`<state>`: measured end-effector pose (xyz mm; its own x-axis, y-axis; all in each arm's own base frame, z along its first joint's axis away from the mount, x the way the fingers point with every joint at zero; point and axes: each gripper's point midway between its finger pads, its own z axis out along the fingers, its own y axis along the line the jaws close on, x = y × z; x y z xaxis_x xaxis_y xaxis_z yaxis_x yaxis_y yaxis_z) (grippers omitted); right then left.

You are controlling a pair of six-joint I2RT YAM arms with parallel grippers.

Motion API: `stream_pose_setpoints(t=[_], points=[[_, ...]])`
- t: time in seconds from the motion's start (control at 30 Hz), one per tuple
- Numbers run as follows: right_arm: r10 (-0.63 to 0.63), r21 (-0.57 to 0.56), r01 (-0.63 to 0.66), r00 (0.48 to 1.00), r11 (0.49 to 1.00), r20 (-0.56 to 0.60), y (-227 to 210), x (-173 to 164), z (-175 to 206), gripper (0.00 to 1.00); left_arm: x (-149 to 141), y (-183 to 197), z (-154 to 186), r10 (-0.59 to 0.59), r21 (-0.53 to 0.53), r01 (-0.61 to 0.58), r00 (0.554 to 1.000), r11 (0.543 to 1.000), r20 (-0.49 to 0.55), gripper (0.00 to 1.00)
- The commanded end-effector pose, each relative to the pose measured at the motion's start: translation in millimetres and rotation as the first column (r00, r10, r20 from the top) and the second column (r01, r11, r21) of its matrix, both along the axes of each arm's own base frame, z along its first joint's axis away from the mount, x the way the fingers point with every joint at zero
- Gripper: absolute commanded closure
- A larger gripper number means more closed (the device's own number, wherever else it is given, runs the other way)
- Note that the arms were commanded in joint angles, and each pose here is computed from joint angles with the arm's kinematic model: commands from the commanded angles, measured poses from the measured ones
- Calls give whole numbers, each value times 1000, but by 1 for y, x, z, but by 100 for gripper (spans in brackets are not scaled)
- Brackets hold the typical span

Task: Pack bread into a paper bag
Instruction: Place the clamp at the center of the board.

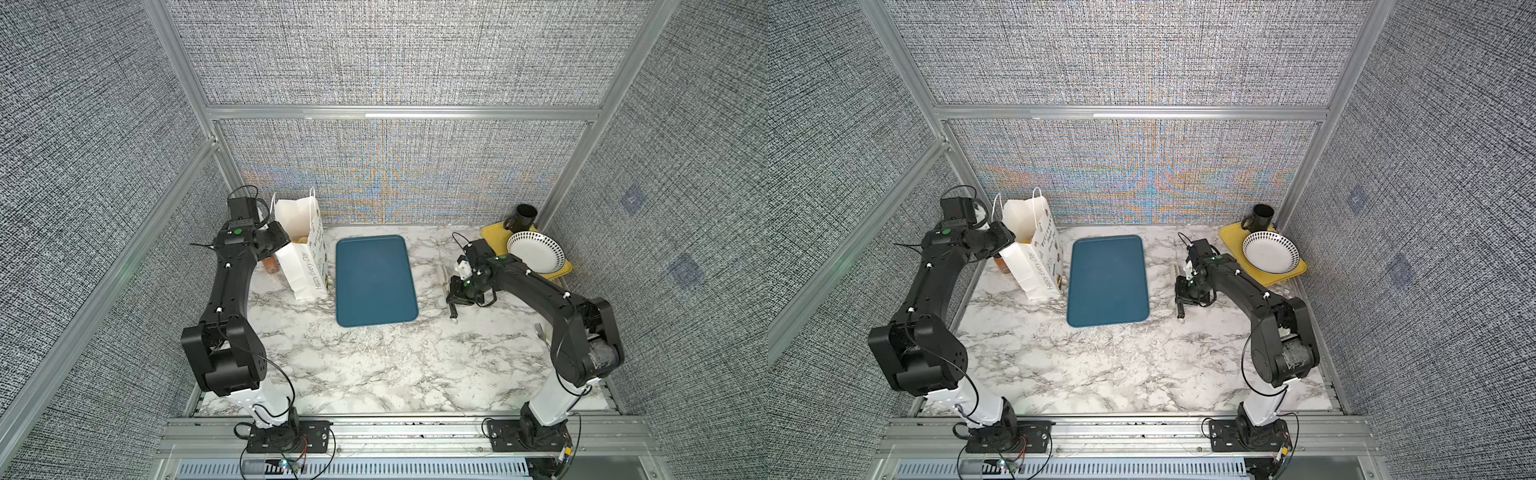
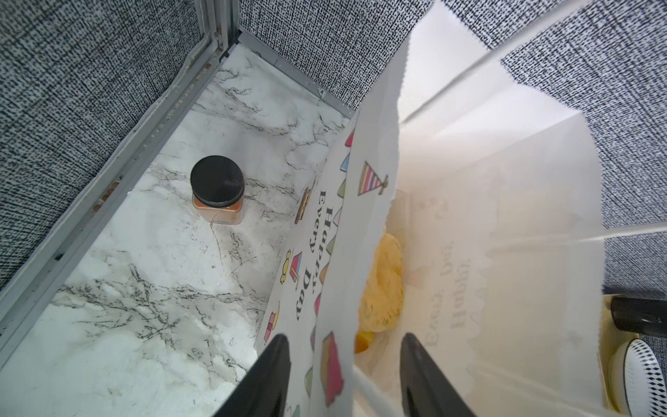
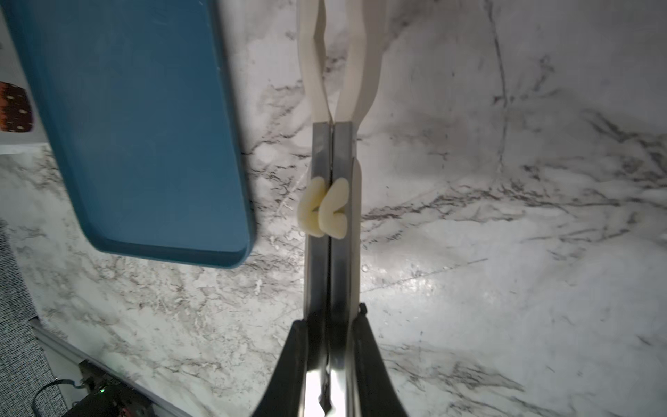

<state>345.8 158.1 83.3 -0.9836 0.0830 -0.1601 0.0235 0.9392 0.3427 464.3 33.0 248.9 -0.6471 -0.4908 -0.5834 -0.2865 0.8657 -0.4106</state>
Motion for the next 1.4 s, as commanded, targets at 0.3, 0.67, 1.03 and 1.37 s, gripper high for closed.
stream_pose_setpoints(t=[0.3,0.67,1.03,1.37], points=[[-69,-82,64,996,995,-56,-10,3,-57,100,-11,3,20,-2,47,0,999,999,45,1],[-67,-109,59,995,992,-68,-8,13,-70,100,-56,-3,65,-18,72,9,992,997,121,1],[-96,-190,92,995,978,-15,0,10,-77,1,-173,-24,40,-28,83,0,942,997,334,1],[-200,-78,282,824,956,530,-23,16,85,1,-181,-31,13,-217,304,79,865,949,453,1]])
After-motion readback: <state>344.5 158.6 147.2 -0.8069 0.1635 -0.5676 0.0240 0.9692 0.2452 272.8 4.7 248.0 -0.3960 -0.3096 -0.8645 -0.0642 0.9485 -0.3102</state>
